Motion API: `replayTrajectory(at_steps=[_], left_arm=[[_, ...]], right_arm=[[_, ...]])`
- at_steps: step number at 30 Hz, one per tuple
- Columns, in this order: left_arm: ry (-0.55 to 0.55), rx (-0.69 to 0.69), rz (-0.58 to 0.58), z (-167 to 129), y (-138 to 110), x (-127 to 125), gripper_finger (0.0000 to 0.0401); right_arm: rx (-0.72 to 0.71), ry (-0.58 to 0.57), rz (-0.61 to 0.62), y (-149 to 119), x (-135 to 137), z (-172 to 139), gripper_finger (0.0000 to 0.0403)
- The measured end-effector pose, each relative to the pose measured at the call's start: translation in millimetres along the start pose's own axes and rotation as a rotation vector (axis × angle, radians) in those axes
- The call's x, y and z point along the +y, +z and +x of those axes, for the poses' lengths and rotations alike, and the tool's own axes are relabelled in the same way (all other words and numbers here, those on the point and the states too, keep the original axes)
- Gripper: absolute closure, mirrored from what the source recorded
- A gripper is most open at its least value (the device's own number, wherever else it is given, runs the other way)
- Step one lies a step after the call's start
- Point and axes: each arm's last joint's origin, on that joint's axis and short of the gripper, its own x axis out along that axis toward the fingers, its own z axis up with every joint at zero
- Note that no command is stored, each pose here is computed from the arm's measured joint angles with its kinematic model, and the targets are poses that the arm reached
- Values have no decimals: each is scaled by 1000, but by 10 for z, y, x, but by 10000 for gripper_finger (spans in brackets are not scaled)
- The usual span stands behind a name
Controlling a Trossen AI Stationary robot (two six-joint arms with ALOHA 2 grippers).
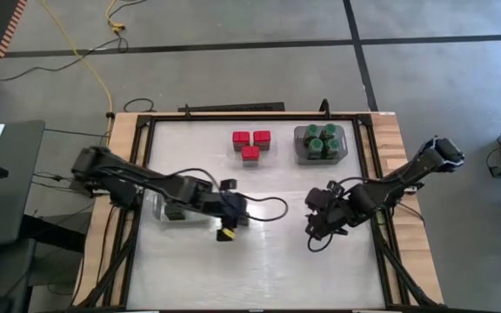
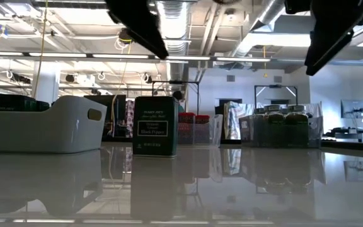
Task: Sort spices by type
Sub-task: Put the black seasoning bottle into the gray bin
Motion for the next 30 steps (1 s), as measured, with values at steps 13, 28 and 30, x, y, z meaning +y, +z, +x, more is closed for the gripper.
replayTrajectory(at_steps=[13,28,30], left_arm=[[-38,212,57,570,-3,-2,227],[-62,245,19,600,-25,145,227],[-61,252,12,598,-31,146,227]], right_arm=[[16,-18,-86,-36,-10,-10,148],[18,-22,-135,-19,-21,-2,148],[18,-24,-136,-11,-28,2,148]])
